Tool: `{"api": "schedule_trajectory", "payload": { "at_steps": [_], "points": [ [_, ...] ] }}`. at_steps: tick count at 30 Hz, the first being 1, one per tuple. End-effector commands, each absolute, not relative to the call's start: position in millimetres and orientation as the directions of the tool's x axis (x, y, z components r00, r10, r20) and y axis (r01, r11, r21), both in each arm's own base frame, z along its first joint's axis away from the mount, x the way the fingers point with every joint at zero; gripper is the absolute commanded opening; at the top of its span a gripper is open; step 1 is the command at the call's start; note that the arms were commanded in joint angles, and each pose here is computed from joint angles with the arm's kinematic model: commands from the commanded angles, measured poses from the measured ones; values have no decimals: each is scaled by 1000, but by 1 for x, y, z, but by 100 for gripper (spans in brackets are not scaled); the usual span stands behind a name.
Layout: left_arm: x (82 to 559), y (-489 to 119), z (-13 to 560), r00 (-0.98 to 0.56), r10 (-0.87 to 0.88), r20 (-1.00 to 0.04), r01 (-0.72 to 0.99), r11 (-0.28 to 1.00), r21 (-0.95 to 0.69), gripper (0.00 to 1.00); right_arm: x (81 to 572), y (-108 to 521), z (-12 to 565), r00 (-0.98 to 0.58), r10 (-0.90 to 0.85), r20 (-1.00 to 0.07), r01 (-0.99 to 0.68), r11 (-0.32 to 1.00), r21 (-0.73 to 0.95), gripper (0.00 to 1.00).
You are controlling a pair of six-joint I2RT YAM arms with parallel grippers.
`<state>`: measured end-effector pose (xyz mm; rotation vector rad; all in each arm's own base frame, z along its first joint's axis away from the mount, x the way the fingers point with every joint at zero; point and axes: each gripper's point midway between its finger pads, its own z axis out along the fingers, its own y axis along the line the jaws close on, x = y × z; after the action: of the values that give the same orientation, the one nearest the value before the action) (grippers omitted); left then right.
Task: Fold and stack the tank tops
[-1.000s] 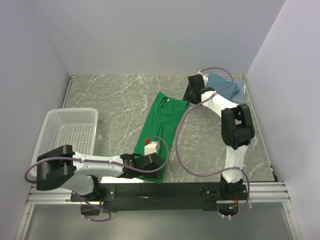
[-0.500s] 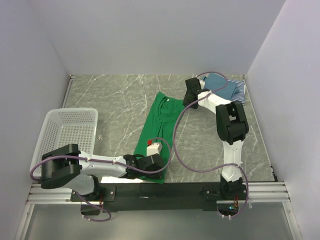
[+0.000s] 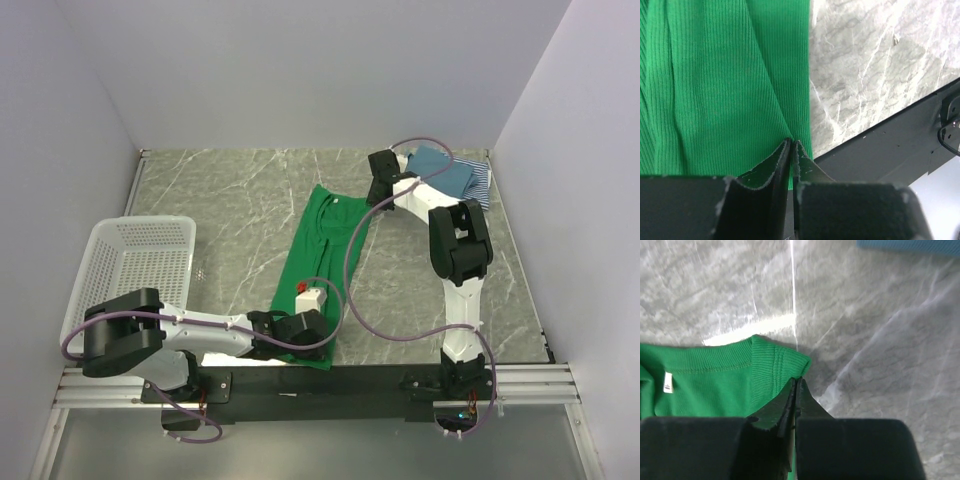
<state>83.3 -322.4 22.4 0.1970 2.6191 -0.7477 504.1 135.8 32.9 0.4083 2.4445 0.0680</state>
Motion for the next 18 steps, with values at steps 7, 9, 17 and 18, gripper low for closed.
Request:
{"api": "schedule_trajectory", "payload": {
  "at_steps": [7,9,17,18],
  "points": [
    [61,-319,11,-915,118,-385,304,831,-467,12,517,104,69,-728,176,-663,289,955,-64,0],
    [61,-322,12,-915,119,-386,308,823,-478,12,515,105,73,-740,136,-658,282,952,-121,0],
    [60,-327,16,-912,123,-392,319,814,-486,11,513,110,54,-796,33,-605,242,933,-268,0],
    [60,-327,17,-912,122,-392,318,814,-487,11,516,111,57,-793,35,-608,244,933,-264,0]
  ]
}}
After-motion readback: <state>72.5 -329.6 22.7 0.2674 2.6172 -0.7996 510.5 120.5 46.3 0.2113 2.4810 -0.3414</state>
